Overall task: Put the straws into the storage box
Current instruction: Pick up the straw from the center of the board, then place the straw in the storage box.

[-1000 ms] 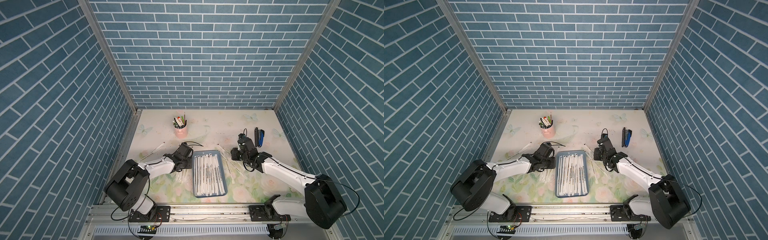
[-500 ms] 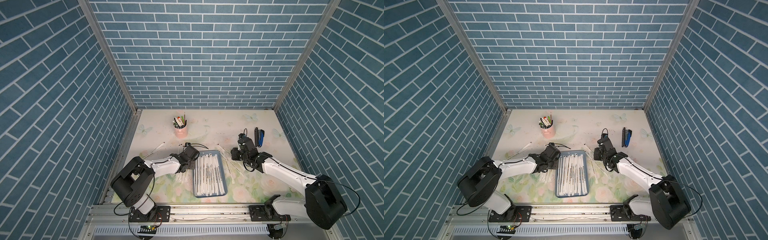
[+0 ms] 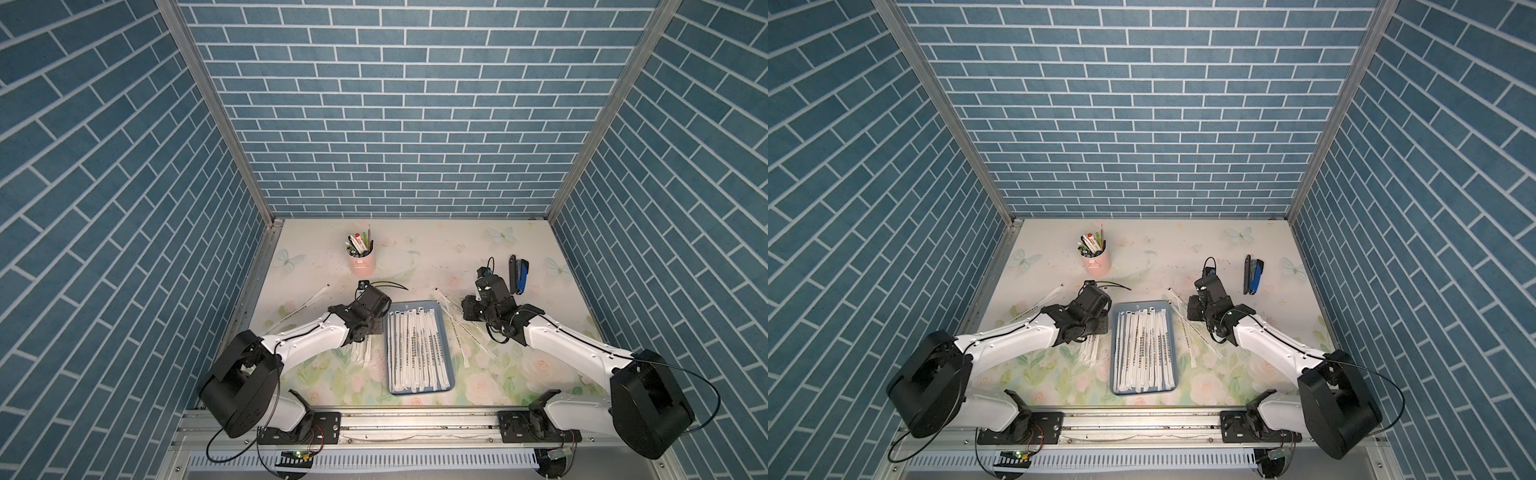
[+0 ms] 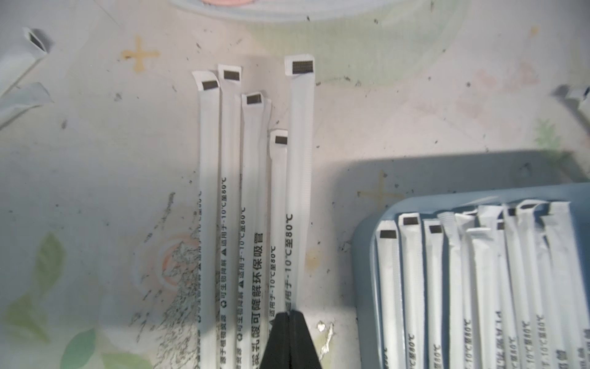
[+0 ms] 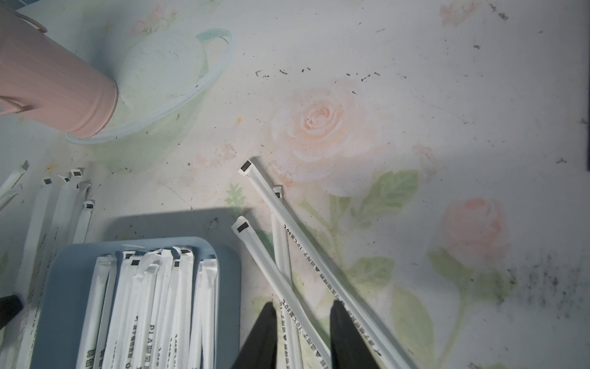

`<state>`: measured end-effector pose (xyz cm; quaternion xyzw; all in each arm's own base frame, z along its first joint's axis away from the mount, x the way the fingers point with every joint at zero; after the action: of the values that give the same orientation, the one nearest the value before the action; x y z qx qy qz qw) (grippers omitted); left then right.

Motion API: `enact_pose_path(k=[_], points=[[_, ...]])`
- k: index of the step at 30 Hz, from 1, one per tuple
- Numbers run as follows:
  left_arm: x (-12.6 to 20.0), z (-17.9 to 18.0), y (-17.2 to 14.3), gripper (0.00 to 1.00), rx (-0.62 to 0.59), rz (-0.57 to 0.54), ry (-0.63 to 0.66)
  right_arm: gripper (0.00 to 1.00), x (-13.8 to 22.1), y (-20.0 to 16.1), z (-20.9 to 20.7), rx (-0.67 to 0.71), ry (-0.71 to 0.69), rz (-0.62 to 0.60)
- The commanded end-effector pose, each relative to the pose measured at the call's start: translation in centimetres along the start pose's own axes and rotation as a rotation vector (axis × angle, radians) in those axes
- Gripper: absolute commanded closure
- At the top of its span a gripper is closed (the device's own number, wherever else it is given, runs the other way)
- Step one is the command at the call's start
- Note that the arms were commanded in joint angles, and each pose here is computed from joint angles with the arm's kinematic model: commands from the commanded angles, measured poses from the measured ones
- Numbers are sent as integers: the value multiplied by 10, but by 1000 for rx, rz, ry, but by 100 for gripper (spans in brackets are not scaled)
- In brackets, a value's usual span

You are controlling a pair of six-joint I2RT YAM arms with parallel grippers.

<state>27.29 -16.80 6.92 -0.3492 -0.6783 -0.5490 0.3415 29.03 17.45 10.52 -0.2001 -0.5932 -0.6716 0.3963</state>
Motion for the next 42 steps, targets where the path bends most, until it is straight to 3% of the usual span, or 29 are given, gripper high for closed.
enact_pose_path(k=[1, 8, 12, 16, 21, 25, 36, 42], points=[[12, 2, 13, 100, 45, -28, -10, 70, -1, 5, 3, 9, 8, 0], [55, -35, 31, 100, 139, -88, -201, 70, -3, 5, 3, 8, 5, 0], [74, -67, 17, 100, 202, -98, -325, 70, -5, 3, 3, 1, 9, 4], [73, -92, -8, 100, 243, -73, -381, 70, -6, 2, 4, -4, 16, 5], [55, -103, -33, 100, 238, -34, -329, 70, -5, 3, 4, -4, 18, 5], [35, -89, -56, 100, 209, 26, -241, 70, -6, 1, 4, -9, 24, 6], [10, -55, -72, 100, 97, 42, -44, 70, -6, -4, 4, -16, 33, 12], [4, -43, -81, 100, 109, 58, -21, 71, -7, -4, 4, -16, 33, 12]])
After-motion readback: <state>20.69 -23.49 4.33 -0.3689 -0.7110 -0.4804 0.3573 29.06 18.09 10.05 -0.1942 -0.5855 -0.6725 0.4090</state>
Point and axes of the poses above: each gripper's point midway between its finger pads, its own x axis back along the fingers, its own z axis along the line the jaws close on, y = z × x, the point moved 1 cm from there along x, back along the fingers, and after that the axes turned 5 degrees about x, right-handed, at the moved point
